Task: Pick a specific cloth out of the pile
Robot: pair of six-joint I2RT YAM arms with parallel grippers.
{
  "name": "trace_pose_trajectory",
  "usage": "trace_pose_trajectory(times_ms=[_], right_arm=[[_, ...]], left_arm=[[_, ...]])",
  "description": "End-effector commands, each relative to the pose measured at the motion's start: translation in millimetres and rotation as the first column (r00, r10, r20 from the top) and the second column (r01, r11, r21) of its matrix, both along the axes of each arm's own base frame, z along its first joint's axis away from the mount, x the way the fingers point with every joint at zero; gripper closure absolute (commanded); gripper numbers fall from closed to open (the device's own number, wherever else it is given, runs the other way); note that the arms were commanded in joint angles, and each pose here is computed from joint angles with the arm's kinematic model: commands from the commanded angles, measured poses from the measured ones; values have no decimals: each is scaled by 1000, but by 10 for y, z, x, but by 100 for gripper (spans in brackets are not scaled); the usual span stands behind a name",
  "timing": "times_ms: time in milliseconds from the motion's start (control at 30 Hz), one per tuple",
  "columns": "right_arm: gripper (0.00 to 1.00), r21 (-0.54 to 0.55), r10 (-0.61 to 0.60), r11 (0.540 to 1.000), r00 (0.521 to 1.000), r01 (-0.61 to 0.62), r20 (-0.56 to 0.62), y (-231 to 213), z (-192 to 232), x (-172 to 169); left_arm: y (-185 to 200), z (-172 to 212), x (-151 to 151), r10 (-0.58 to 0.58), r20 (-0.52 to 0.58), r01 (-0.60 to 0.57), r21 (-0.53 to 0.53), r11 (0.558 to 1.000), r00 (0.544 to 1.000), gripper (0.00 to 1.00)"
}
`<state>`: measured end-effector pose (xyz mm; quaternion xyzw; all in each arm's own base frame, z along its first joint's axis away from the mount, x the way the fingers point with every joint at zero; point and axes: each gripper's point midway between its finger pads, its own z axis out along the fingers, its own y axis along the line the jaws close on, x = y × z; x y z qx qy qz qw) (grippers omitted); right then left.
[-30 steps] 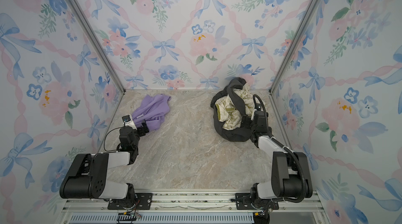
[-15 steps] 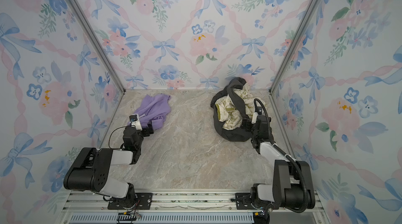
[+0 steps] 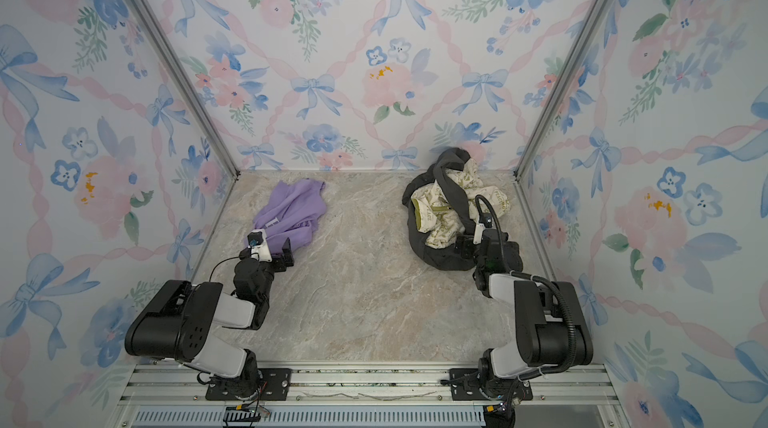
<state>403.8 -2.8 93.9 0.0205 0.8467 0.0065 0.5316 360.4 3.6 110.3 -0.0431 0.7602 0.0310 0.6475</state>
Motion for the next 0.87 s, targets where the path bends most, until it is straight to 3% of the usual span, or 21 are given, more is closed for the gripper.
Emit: trace_pose_trajectory(times_ms=[0, 67, 133, 833], right_arm=[[3, -28, 32, 999, 997, -30, 72, 59, 68, -12], [3, -19, 43, 999, 986, -41, 159, 89, 65, -49], [3, -29, 39, 999, 994, -36, 101, 74, 15, -57], [3, -47, 30, 999, 993, -25, 114, 93, 32, -37]], left_arm=[[23, 193, 23, 28, 82, -29, 2, 1000, 996, 2], [16, 199, 30, 34, 83, -35, 9, 999, 996, 2], [11, 206, 28, 35, 85, -36, 13, 999, 996, 2], [-51, 189, 54, 20, 74, -23, 44, 999, 997, 2]])
